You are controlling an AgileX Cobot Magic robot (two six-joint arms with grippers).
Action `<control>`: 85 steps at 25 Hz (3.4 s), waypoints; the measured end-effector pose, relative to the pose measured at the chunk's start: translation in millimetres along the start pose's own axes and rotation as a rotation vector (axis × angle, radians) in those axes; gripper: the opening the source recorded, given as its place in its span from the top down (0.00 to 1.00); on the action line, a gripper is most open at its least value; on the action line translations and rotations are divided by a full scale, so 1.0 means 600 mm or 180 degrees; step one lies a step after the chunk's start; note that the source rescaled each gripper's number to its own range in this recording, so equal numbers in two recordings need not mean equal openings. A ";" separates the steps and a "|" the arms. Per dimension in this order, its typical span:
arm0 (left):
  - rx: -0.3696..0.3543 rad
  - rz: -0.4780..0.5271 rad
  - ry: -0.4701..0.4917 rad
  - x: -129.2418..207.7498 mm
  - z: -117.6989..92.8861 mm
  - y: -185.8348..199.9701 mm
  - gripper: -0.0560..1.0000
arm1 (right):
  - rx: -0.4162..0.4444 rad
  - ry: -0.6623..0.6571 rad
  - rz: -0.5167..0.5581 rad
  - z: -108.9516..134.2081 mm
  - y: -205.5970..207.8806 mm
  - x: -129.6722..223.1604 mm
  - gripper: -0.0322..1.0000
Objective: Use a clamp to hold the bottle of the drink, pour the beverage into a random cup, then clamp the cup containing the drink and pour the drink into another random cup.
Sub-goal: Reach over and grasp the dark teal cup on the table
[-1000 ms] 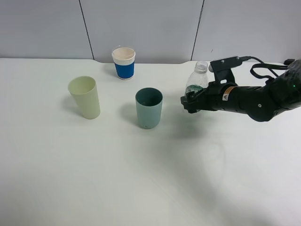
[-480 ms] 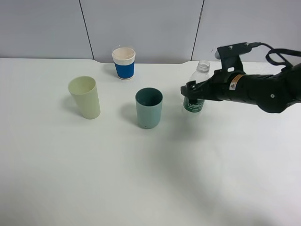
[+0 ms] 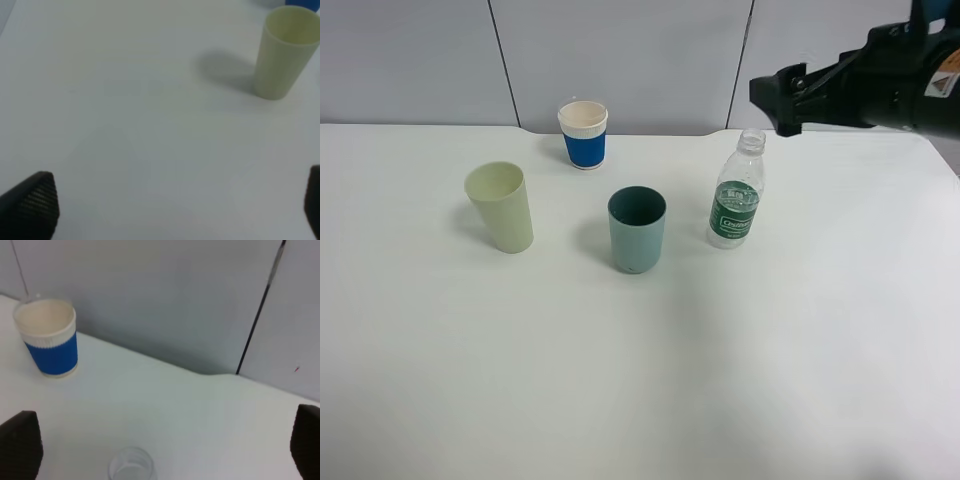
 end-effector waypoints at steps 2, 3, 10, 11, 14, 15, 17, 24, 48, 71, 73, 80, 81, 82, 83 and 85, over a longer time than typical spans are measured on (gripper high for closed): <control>0.0000 0.0000 0.0000 0.000 0.000 0.000 0.00 | 0.0090 0.0000 -0.0035 -0.015 0.025 -0.013 0.00; 0.0000 0.0000 0.0000 0.000 0.000 0.000 0.00 | 0.0148 -0.0010 -0.0017 -0.025 0.035 -0.014 0.00; 0.0000 0.0000 0.0000 0.000 0.000 0.000 0.00 | 0.0897 -0.0243 0.0145 -0.123 0.142 -0.011 0.00; 0.0000 0.0000 0.0000 0.000 0.000 0.000 0.00 | 0.0985 -0.0326 0.0180 -0.130 0.159 -0.009 0.00; 0.0000 0.0000 0.0000 0.000 0.000 0.000 0.00 | 0.1256 -0.0427 0.0215 -0.146 0.215 -0.008 0.00; 0.0000 0.0000 0.0000 0.000 0.000 0.000 0.00 | 0.1329 -0.0449 0.0228 -0.147 0.234 -0.008 0.00; 0.0000 0.0000 0.0000 0.000 0.000 0.000 0.00 | 0.1412 -0.0468 0.0231 -0.140 0.269 -0.009 0.00; 0.0000 0.0000 0.0000 0.000 0.000 0.000 0.00 | 0.1539 -0.0582 0.0339 -0.095 0.382 0.014 0.00; 0.0000 0.0000 0.0000 0.000 0.000 0.000 0.00 | 0.1027 -0.1040 0.0830 0.024 0.441 0.142 0.00; 0.0000 0.0000 0.0000 0.000 0.000 0.000 0.00 | 0.1121 -0.0935 0.0844 0.015 0.439 0.146 0.00; 0.0000 0.0000 0.0000 0.000 0.000 0.000 0.00 | 0.1143 -0.0875 0.0863 0.013 0.440 0.147 0.00; 0.0000 0.0000 0.0000 0.000 0.000 0.000 0.00 | 0.1154 -0.0845 0.0873 0.012 0.441 0.147 0.00; 0.0000 0.0000 0.0000 0.000 0.000 0.000 0.00 | 0.1154 -0.0846 0.0873 0.012 0.441 0.147 0.00; 0.0000 0.0000 0.0000 0.000 0.000 0.000 0.00 | 0.1154 -0.0846 0.0873 0.012 0.441 0.147 0.00; 0.0000 0.0000 0.0000 0.000 0.000 0.000 0.00 | 0.1154 -0.0846 0.0873 0.012 0.441 0.147 0.00; 0.0000 0.0000 0.0000 0.000 0.000 0.000 0.00 | 0.1154 -0.0846 0.0873 0.012 0.441 0.147 0.00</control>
Point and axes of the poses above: a point on each arm's last joint axis where the gripper is mounted, y pointing back along that axis away from the gripper, z along the wrist's bending axis when the last joint is at zero, x = y × z, the point moved 6 cm from there along -y, pointing out along that axis toward the gripper, and after that the axes turned 12 degrees about y, right-handed, at the moved point
